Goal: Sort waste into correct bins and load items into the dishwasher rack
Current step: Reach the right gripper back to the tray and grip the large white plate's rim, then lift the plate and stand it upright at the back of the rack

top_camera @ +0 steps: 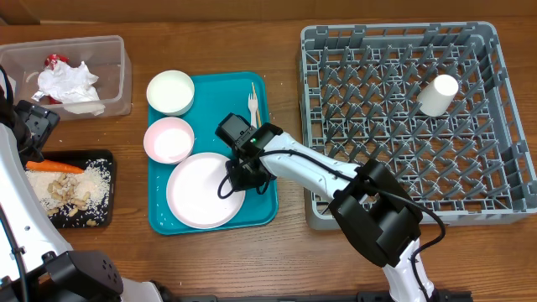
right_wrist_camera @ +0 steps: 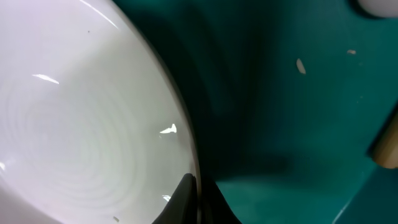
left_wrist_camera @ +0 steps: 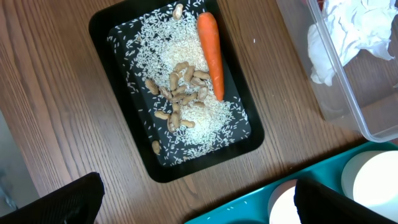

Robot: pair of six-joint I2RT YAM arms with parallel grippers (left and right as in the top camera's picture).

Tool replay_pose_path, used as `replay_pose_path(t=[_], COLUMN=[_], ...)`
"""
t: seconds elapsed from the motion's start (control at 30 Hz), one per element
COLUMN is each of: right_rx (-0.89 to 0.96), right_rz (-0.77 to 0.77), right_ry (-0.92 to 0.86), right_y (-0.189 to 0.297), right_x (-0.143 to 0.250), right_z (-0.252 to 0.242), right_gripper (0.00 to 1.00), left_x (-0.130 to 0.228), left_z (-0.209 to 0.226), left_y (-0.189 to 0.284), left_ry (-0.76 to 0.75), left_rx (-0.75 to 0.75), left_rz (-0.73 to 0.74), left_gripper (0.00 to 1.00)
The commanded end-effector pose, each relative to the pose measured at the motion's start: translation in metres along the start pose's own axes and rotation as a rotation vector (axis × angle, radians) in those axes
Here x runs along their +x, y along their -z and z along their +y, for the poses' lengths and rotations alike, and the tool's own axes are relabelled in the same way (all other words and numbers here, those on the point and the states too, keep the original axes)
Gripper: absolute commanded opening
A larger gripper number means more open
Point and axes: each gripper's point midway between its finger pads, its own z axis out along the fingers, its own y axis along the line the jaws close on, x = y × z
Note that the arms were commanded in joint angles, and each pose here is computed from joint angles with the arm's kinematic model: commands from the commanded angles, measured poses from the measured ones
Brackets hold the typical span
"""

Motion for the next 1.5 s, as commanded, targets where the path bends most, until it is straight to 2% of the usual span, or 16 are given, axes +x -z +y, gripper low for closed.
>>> replay_pose_path(t=[0.0, 0.23, 0.43, 0.6, 0.87, 0.97, 1.1, 1.27, 1.47], right_rx=[0.033, 0.082, 0.157, 0.307, 0.608, 0.748, 0.837, 1.027, 1.12], right_rz=[0.039, 0.103, 0.008, -0.129, -0.528, -0.623, -0.639, -0.667, -0.654], right_ry=[-0.017, -0.012, -0.026, -0.071, -0.34, -0.416, -0.408, -0.501, -0.528], right_y=[0.004, 0.05, 0.12, 0.191, 0.334, 0.365, 0.37, 0.375, 0.359], right_x=[0.004, 0.005, -0.013, -0.025, -0.051, -0.057, -0.069, -0.066, -0.064], right_z=[-0.011, -0.03, -0.051, -0.089, -0.203, -0.246, -0.284, -0.334, -0.368], right_gripper=[0.04, 0.04, 0.04, 0.04, 0.04, 0.04, 0.04, 0.04, 0.04], left_x=[-0.001, -0.001, -0.001, -0.001, -0.001, -0.001, -0.001, -0.001, -0.001], left_z=[0.003, 0.003, 0.003, 0.003, 0.003, 0.003, 0.003, 0.003, 0.003], left_y=[-0.003, -0.003, -0.003, -0.003, -0.003, -0.003, -0.003, -0.003, -0.003], left_ry=[0.01, 0.01, 0.01, 0.01, 0.01, 0.01, 0.01, 0.01, 0.01], left_rx=[-0.024, -0.024, -0.024, -0.024, -0.024, -0.024, -0.024, -0.024, -0.024], left_rz=[-0.004, -0.004, -0.004, -0.004, -0.004, -0.004, -0.004, -0.004, -0.004], left_gripper=[1.0, 1.0, 1.0, 1.0, 1.0, 1.0, 1.0, 1.0, 1.0])
